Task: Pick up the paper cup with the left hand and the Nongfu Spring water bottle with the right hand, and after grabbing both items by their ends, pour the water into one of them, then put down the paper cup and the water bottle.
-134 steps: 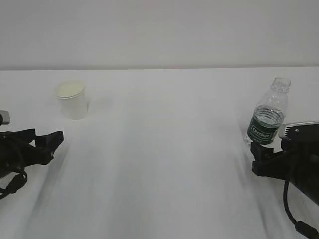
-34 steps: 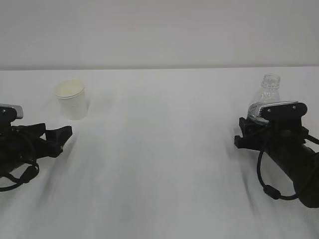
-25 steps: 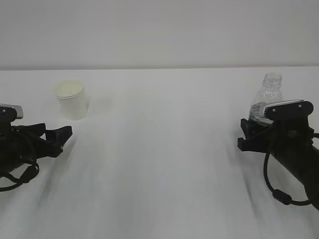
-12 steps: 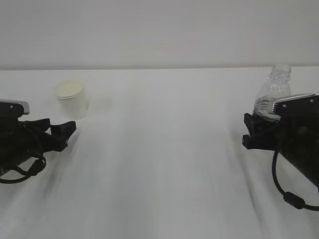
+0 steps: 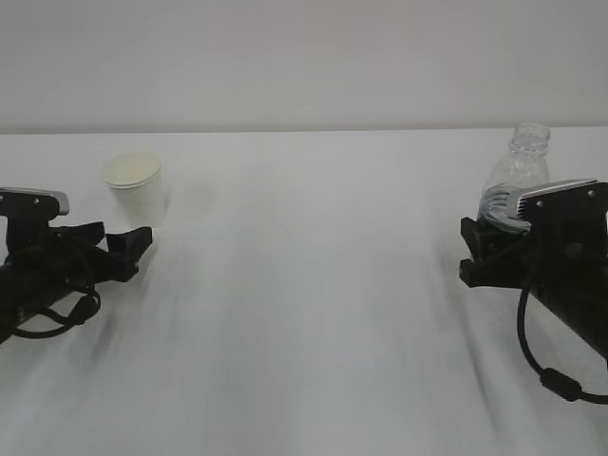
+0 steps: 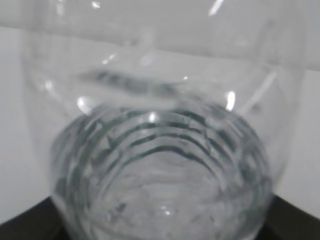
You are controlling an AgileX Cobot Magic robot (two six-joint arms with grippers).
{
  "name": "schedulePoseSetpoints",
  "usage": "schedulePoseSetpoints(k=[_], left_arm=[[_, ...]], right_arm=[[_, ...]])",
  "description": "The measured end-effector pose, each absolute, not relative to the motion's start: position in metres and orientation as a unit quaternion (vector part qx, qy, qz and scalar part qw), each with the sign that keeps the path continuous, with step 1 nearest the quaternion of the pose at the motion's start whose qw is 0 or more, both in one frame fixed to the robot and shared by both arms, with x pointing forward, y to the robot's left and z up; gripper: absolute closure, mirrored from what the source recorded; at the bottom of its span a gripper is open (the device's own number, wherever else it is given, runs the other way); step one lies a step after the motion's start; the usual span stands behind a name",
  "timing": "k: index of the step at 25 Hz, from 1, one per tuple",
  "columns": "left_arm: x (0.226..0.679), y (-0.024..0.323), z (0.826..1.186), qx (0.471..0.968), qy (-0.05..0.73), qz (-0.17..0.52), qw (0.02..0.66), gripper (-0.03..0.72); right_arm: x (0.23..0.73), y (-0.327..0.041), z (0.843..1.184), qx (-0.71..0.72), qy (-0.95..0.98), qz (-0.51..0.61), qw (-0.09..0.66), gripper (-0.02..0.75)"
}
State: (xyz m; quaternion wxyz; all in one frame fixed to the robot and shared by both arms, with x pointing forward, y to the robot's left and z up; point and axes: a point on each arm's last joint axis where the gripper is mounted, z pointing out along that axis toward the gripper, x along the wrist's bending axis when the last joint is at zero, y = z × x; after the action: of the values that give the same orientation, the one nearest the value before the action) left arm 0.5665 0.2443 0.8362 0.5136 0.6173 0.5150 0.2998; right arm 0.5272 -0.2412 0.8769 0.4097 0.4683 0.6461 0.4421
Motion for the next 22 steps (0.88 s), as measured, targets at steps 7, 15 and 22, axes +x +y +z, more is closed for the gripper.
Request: schedulePoseSetpoints(k=[7,15,22], left_arm=[[0.590,0.242,0.846,0.608,0.500,0.318,0.528,0.109],[0.603,0.242,0.846,0.616,0.508,0.318,0.512,0.109],[0.610,0.241,0.831,0.618,0.514,0.313,0.506,0.106]], right_arm=[[0.527,-0.241,0.877,0.469,0.646,0.443,0.409,0.269],[0.527,-0.241,0.877,0.469,0.646,0.443,0.409,0.270],[0.527,-0.241,0.877,0.469,0.646,0.443,0.409,0.270]])
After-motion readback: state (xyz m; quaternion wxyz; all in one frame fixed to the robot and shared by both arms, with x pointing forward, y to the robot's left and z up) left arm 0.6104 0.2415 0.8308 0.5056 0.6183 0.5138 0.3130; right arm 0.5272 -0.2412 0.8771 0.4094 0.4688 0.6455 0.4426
